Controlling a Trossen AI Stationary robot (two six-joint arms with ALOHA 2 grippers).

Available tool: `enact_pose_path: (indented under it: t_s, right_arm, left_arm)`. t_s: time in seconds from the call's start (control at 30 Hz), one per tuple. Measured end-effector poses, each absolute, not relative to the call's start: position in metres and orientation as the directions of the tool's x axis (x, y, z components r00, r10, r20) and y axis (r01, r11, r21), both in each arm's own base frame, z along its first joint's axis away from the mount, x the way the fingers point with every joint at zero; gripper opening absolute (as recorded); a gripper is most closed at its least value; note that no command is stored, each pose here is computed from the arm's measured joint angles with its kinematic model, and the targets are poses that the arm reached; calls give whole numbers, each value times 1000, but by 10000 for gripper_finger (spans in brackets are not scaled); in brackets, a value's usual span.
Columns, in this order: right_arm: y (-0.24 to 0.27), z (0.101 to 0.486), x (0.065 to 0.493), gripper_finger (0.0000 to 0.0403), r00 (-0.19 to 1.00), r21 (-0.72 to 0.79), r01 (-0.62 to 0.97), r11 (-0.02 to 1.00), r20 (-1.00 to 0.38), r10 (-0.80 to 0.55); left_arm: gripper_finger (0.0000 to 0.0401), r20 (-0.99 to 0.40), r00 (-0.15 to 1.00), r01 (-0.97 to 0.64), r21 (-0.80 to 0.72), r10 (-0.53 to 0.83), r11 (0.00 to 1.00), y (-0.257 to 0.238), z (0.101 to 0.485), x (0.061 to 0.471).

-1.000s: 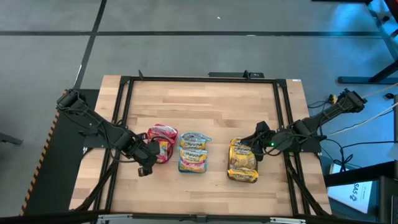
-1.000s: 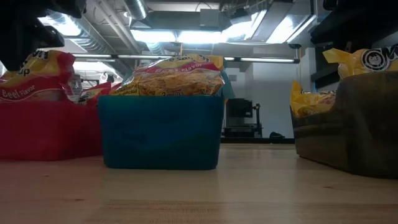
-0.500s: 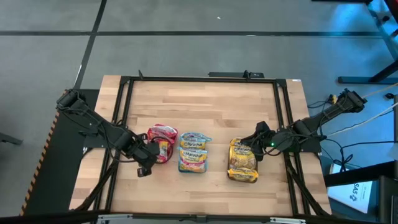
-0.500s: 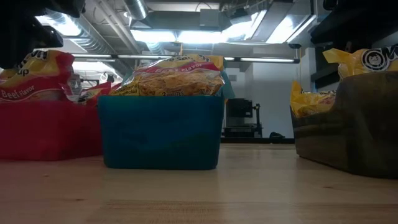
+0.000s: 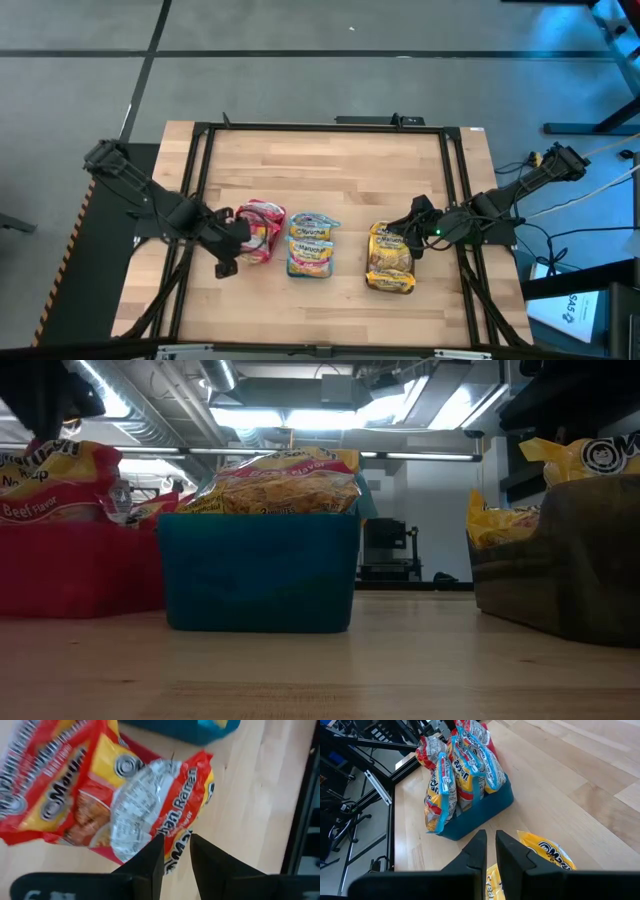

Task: Sort Maruchan noodles
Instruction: Put the red noodle pack into the red bin

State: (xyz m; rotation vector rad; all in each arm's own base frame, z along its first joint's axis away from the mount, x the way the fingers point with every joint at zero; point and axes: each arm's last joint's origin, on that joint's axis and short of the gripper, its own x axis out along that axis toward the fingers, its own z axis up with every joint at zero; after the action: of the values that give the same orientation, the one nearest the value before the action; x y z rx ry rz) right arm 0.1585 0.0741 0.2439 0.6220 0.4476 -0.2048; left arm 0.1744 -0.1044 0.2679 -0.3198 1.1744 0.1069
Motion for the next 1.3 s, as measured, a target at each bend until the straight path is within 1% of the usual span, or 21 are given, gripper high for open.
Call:
enact_pose_path:
  t_s: [0.2,0.3,0.43,0.57,0.63,0.7,0.77,0.97,1.3]
  right_arm:
    - [74,244,159,39,885,519,318,794,-462,-52]
    - [74,244,159,39,886,520,317,793,-461,-52]
    - [74,244,159,39,886,522,318,792,-461,-52]
    - [74,244,159,39,886,522,317,792,-461,-52]
    - [74,244,159,39,886,522,318,792,-461,-52]
    - [74,244,159,39,886,522,317,792,-461,-51]
    - [74,244,159,39,886,522,317,792,-461,-51]
    - [74,244,159,39,886,523,317,791,-460,-51]
    - [74,244,159,39,887,523,317,791,-460,-51]
  left_arm:
    - [88,-873,484,-240,-193,-55,951,-100,278,171]
    - [87,-856,514,-237,-209,-60,949,-102,279,176]
    - [73,-872,487,-204,-172,-53,964,-108,270,185]
    - [38,-885,464,-192,-149,-44,970,-110,265,188]
    - [17,-882,470,-209,-135,-22,969,-109,265,188]
    - [5,-882,472,-223,-128,-8,966,-109,265,187]
    - [5,-884,467,-235,-131,-7,963,-109,264,187]
    - [2,-916,401,-247,-89,18,965,-108,258,186]
    - [2,-942,334,-246,-52,35,968,-114,243,195]
